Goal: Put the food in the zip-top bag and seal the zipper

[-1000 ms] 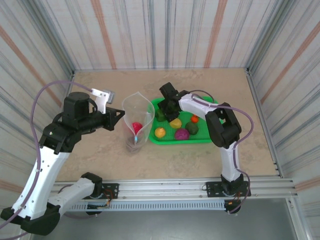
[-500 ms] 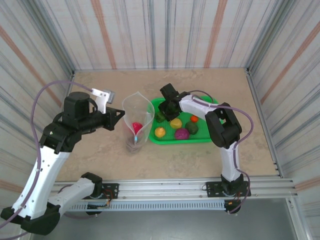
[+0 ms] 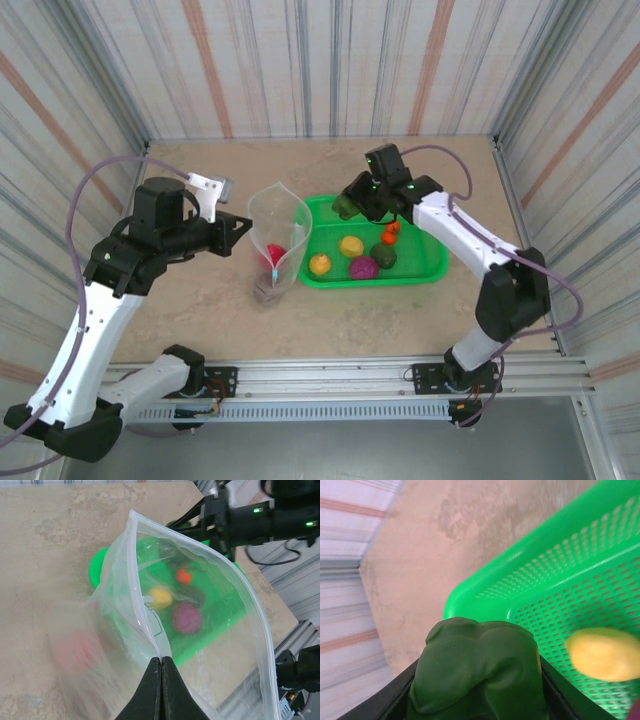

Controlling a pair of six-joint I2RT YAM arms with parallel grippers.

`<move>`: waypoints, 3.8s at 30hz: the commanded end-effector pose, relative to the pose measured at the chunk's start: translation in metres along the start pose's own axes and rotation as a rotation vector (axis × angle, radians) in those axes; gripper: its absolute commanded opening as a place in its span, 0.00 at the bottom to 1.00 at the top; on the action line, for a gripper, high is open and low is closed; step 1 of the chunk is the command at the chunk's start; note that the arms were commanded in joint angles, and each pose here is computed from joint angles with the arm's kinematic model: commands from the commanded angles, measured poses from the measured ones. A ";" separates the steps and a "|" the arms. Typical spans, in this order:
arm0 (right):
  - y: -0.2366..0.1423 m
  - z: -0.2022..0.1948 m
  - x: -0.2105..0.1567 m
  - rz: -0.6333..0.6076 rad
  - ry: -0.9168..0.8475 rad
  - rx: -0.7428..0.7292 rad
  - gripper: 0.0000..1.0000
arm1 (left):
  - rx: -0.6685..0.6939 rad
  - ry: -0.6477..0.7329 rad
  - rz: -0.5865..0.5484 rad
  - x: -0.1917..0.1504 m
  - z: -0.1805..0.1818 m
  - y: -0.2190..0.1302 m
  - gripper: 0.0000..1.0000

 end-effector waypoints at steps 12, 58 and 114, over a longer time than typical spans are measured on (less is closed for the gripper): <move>-0.165 0.065 -0.003 -0.084 -0.574 0.279 0.28 | -0.181 -0.085 0.004 0.016 -0.019 0.009 0.00; 0.034 0.116 -0.137 0.402 -0.453 0.072 0.67 | -0.181 -0.080 0.061 0.024 -0.020 0.029 0.00; -0.085 -0.047 -0.038 0.095 -0.528 -0.286 0.72 | 0.108 0.076 -0.091 0.023 -0.008 -0.016 0.00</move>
Point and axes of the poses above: each hand's point on the last joint's axis, 136 mm out from that joint toward the fingers, its own y axis out along the fingers, its own z axis along the line the jaws close on, x = y × z, the point moved 9 cm from there along -y, back along the fingers, and after that the axes turned 12 degrees about -y, right-handed, at the moved point
